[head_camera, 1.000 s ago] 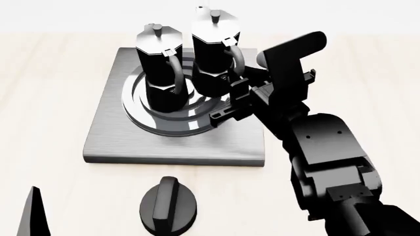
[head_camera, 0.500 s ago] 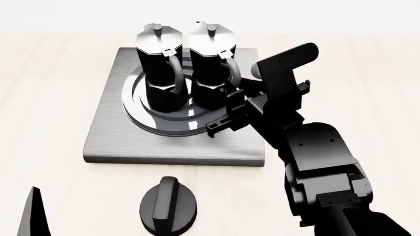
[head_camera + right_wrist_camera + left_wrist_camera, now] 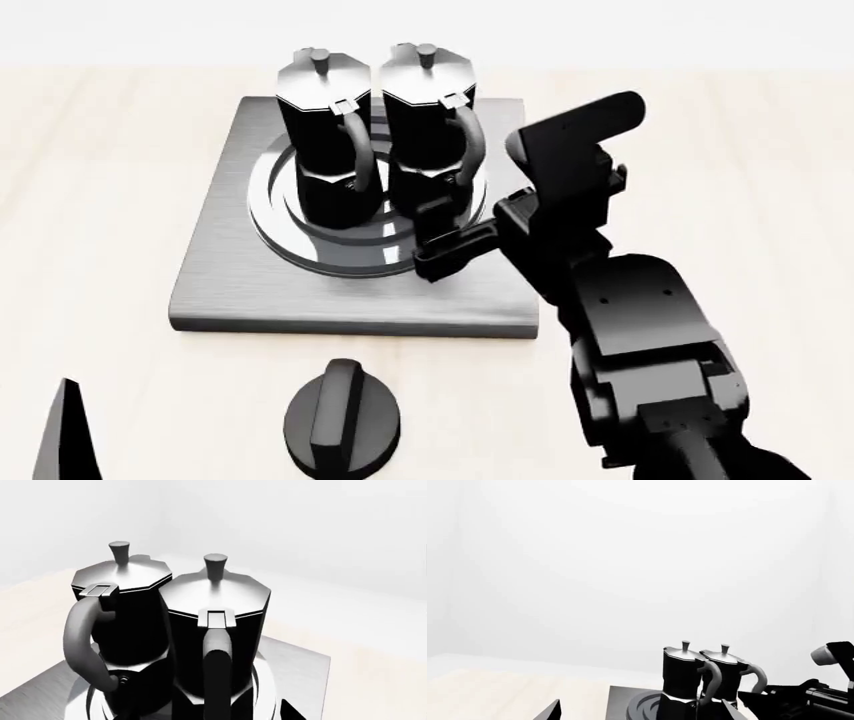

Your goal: Put both moka pots on the stove.

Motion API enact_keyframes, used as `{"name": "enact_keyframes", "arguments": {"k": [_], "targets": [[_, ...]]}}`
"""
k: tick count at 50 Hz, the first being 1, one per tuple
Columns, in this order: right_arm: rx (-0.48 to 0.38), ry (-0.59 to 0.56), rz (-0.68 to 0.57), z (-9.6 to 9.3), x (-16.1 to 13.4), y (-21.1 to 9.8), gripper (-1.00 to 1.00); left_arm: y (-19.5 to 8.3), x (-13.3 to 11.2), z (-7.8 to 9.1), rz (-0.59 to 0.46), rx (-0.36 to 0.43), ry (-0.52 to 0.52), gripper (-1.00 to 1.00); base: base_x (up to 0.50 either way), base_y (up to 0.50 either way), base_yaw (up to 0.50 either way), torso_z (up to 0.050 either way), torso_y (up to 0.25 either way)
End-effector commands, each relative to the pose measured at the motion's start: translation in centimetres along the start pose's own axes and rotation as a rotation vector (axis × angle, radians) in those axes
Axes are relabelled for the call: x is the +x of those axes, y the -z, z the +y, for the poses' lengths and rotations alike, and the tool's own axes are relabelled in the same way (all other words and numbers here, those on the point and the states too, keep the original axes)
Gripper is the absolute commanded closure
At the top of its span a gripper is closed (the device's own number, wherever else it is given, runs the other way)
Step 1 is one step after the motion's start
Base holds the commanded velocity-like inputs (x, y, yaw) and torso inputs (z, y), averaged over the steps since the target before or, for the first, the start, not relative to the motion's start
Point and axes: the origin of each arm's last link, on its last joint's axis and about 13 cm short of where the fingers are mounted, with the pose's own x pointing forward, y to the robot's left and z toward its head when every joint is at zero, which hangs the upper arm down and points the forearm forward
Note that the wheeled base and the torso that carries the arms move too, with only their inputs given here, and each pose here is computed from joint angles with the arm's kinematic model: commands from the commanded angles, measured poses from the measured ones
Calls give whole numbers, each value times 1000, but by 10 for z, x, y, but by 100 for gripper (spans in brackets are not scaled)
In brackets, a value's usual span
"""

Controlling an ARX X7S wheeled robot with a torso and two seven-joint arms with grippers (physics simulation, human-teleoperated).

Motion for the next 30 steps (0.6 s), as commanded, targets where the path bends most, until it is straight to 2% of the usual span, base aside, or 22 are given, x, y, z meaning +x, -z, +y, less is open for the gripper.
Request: {"name": "enact_keyframes", "arguments": {"k": [1,2,7,9,10,11,15,16,17,20,22,28,30], "targets": [[-33,16,-121,15,-18,-18,-100,0,0,-1,3,0,3,-100,0,0,0,0,0],[-71,45,-126,18,-21,-19,-100,0,0,-1,3,-2,3,-100,0,0,0,0,0],[-67,60,-233,43,-48,-31,-100,-1,-1,-1,-1,2,3,-100,0,0,0,0,0],[-113,96,-267,47,-56,-32,-100,-1,-1,-1,-2,6,2,-100,0,0,0,0,0],[-54,78,-301,55,-67,-35,-100,-1,-1,-1,-2,4,2,-100,0,0,0,0,0],[-91,92,-319,58,-72,-36,-100,0,-1,-1,-1,7,4,-100,0,0,0,0,0],[-97,129,-398,71,-97,-46,-100,0,-1,-1,1,4,6,-100,0,0,0,0,0],[-156,159,-440,77,-107,-51,-100,0,-1,-2,1,3,8,-100,0,0,0,0,0],[-176,186,-490,86,-120,-58,-100,0,-2,-2,2,6,10,-100,0,0,0,0,0],[-207,226,-525,93,-133,-61,-100,0,-2,-3,2,7,14,-100,0,0,0,0,0],[-257,271,-545,97,-142,-60,-100,0,-2,-3,1,6,14,-100,0,0,0,0,0],[-301,323,-573,106,-158,-46,-100,-1,-2,-3,-1,5,16,-100,0,0,0,0,0],[-291,320,-575,109,-162,-40,-100,-1,-2,-3,-1,3,15,-100,0,0,0,0,0]]}}
